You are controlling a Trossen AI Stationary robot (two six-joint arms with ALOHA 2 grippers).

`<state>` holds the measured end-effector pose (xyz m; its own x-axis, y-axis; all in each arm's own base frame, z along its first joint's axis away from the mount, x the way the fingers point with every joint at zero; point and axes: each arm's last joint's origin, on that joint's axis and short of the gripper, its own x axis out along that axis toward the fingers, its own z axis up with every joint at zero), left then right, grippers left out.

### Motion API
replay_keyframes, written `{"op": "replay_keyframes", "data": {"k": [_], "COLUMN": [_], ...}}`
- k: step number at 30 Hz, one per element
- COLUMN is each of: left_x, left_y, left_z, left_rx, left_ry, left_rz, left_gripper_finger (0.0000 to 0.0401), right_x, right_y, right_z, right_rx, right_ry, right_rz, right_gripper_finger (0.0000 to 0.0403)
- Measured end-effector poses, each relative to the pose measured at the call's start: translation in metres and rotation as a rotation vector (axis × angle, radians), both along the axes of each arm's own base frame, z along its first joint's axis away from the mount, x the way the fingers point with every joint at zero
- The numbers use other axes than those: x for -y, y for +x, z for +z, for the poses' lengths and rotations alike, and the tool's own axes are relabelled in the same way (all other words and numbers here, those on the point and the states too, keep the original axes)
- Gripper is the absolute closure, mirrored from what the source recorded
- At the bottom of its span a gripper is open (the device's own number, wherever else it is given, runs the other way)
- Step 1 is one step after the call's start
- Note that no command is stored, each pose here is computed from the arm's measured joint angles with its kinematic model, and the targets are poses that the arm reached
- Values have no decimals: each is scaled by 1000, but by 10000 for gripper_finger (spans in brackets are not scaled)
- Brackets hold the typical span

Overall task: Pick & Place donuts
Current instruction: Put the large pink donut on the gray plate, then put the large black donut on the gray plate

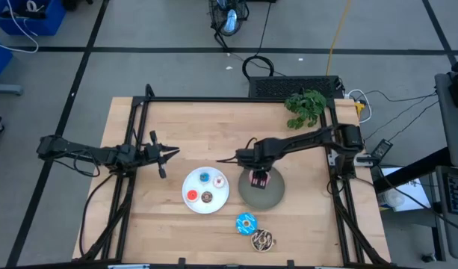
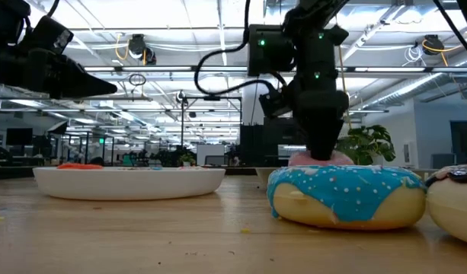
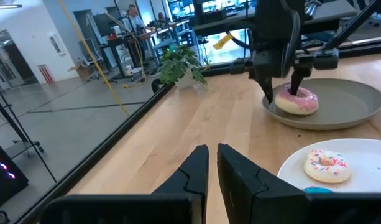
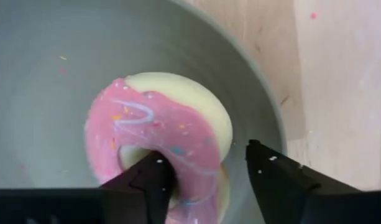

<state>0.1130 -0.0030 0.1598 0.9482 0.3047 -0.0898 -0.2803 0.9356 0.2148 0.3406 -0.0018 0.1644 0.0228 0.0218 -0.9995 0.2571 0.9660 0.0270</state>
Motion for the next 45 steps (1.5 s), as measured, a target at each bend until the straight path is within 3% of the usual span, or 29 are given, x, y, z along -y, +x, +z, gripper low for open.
{"op": "replay_keyframes", "data": {"k": [7, 19, 24, 32, 41, 45], "left_x": [0, 0, 0, 0, 0, 0], "left_y": [0, 0, 0, 0, 0, 0], "left_z": [0, 0, 0, 0, 0, -1], "left_rx": [0, 0, 0, 4, 8, 1], "left_ry": [0, -1, -1, -14, -28, -27], "left_rz": [0, 0, 0, 1, 2, 3], "left_gripper_finger": [359, 359, 359, 359, 359, 359], "right_x": [0, 1, -3, -44, -86, -96], "right_y": [-4, -12, -25, -47, -66, -66], "right_z": [19, 27, 55, 95, 97, 97], "right_rx": [59, 31, 74, 188, 116, 162], "right_ry": [5, 7, 110, 178, 135, 68], "right_rz": [-45, -35, -108, -93, -61, -18], "right_gripper_finger": [181, 165, 175, 235, 389, 386]}}
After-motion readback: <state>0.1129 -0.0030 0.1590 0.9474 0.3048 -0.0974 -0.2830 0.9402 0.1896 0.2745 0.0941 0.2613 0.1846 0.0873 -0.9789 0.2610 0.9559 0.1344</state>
